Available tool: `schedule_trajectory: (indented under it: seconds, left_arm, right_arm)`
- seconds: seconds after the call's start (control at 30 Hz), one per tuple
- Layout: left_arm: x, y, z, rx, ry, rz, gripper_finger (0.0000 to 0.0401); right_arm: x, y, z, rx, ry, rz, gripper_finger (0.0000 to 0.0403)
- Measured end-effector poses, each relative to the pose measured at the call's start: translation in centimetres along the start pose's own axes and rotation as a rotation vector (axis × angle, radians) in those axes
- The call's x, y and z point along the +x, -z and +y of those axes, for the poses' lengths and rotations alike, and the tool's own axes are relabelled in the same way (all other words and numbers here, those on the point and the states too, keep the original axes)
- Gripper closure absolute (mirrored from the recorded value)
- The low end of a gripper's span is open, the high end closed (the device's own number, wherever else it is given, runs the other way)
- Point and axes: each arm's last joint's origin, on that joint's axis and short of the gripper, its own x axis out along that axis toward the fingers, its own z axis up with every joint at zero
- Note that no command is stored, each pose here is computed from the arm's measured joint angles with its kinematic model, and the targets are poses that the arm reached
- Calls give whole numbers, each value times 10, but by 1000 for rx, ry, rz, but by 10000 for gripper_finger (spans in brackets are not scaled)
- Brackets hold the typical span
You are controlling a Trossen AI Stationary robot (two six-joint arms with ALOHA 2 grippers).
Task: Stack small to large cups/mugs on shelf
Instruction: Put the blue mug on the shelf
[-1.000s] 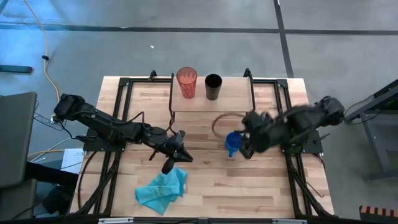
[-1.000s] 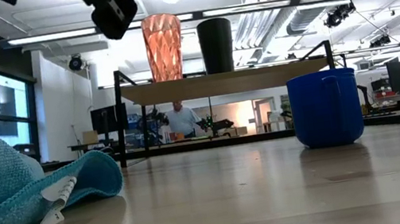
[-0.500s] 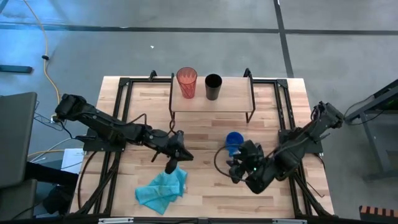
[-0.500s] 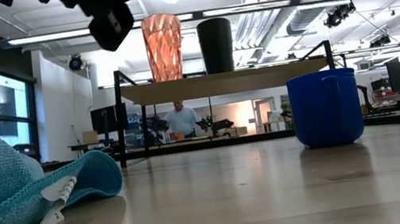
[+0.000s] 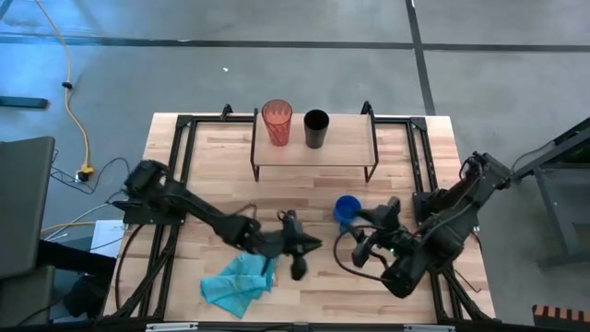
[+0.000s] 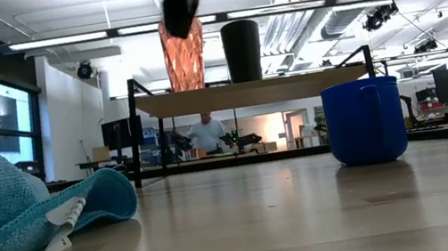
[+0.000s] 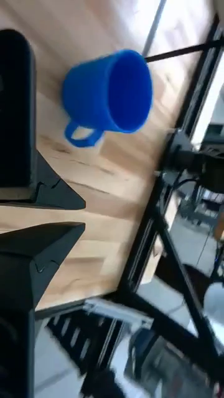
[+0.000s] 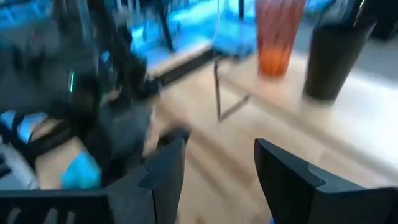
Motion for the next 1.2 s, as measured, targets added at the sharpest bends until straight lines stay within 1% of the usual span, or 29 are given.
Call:
schedule_trajectory:
  seconds: [0.07, 0.13, 0.27, 0.33, 0.4, 0.53, 0.6, 0.7, 0.83, 0.9, 0.97, 1.0, 1.07, 1.13, 1.2]
  left_arm:
    - [8, 2, -9, 30, -67, 15, 368]
    - [18, 3, -18, 42, -87, 18, 368]
    - [37, 12, -28, 58, -128, 33, 368]
    - [44, 18, -28, 55, -173, 57, 368]
    - [51, 23, -28, 29, -194, 64, 368]
    - [60, 34, -22, 23, -264, 68, 368]
    - [63, 36, -19, -5, -288, 59, 368]
    - [66, 39, -17, -32, -295, 57, 368]
    - [75, 44, -17, -70, -219, 61, 368]
    - [76, 42, -20, -95, -152, 69, 368]
    - [78, 41, -22, -116, -97, 73, 368]
    - [79, 43, -21, -110, -88, 94, 368]
    - [80, 48, -20, -102, -38, 160, 368]
    - [79, 51, -21, -99, 18, 221, 368]
    - [78, 54, -22, -81, 63, 290, 368]
  right_arm:
    - [-9, -13, 0, -22, 6, -76, 217]
    - [-18, -28, -2, -50, 9, -128, 217]
    - [-31, -52, -4, -58, -4, -163, 217]
    - [-34, -60, -5, -36, -11, -166, 217]
    - [-36, -63, -7, -31, -14, -167, 217]
    - [-35, -61, -7, -34, -10, -161, 217]
    - [-35, -61, -7, -36, -12, -153, 217]
    - [-35, -61, -7, -37, -11, -154, 217]
    - [-35, -61, -7, -41, -10, -156, 217]
    - [-35, -61, -7, -43, -13, -150, 217]
    - [-35, -60, -7, -44, -20, -131, 217]
    - [-35, -59, -8, -44, -26, -110, 217]
    - [-35, -56, -11, -22, -36, -41, 217]
    - [-34, -50, -17, 15, -28, 72, 217]
    - [-32, -38, -22, 47, 2, 192, 217]
